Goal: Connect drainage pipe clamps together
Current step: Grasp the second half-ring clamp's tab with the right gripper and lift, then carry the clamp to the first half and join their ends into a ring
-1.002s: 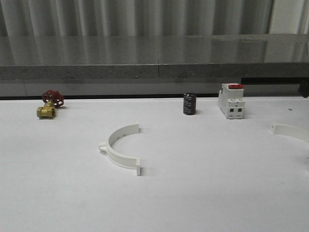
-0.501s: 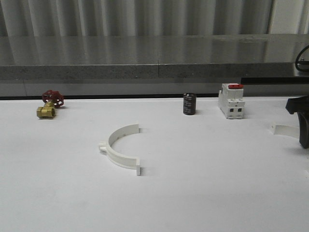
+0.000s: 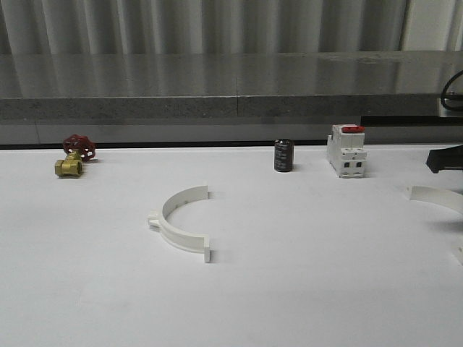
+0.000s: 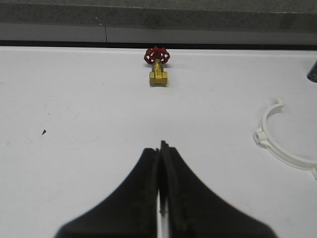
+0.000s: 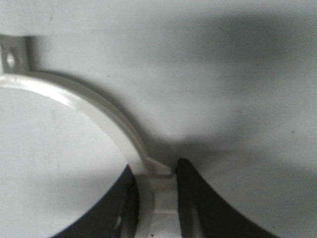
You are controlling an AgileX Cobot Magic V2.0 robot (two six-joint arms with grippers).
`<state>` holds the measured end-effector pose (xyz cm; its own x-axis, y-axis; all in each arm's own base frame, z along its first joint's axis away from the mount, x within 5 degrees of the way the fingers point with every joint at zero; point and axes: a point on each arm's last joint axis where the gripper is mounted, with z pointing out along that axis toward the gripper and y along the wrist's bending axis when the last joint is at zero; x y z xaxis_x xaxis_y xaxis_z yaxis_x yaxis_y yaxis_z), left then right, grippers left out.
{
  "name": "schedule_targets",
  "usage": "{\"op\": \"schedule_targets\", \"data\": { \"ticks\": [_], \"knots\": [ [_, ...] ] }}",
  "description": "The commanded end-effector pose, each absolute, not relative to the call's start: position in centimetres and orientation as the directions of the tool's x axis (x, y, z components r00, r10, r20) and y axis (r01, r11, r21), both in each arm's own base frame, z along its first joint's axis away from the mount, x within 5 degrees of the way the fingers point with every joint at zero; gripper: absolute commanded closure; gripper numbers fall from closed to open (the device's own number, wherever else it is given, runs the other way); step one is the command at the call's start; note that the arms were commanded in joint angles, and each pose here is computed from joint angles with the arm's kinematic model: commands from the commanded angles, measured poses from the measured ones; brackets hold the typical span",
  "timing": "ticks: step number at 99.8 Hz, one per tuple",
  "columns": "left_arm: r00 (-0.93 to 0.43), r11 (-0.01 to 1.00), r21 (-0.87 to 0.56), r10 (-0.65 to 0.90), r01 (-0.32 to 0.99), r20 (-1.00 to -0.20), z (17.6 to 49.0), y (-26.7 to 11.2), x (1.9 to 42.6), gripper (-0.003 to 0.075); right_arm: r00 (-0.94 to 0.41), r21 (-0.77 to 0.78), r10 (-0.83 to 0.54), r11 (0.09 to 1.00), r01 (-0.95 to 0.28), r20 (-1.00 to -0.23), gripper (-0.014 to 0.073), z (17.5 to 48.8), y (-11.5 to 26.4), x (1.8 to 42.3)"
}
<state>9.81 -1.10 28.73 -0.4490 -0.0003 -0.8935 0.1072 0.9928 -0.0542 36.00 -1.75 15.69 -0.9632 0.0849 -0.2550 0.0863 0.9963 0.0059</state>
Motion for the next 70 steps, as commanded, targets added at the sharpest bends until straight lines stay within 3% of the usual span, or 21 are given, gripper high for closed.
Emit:
{"op": "schedule_targets", "data": {
  "ticks": [1, 27, 44, 70],
  "knots": [
    [-0.370, 0.992, -0.063, -0.018, 0.110, -0.929, 30.1, -1.2, 10.1, 0.0741, -0.941, 0.010, 0.082, 0.996, 0.083, -0.328, 0.0456, 17.9, -2.0, 36.4],
    [-0.370, 0.992, -0.063, -0.018, 0.110, -0.929, 30.1, -1.2, 10.1, 0.0741, -0.927, 0.011, 0.081, 0.997, 0.083, -0.367, 0.0456, 18.1, -2.0, 36.8],
    [-0.370, 0.992, -0.063, -0.018, 0.110, -0.929, 30.1, -1.2, 10.1, 0.0741, -0.937, 0.018, 0.085, 0.996, 0.084, -0.339, 0.0456, 18.2, -1.8, 36.6],
    [-0.370, 0.992, -0.063, -0.018, 0.110, -0.929, 30.1, -1.2, 10.1, 0.0741, -0.935, 0.083, 0.066, 0.996, 0.039, -0.349, 0.0454, 20.3, 3.4, 36.2]
  ]
}}
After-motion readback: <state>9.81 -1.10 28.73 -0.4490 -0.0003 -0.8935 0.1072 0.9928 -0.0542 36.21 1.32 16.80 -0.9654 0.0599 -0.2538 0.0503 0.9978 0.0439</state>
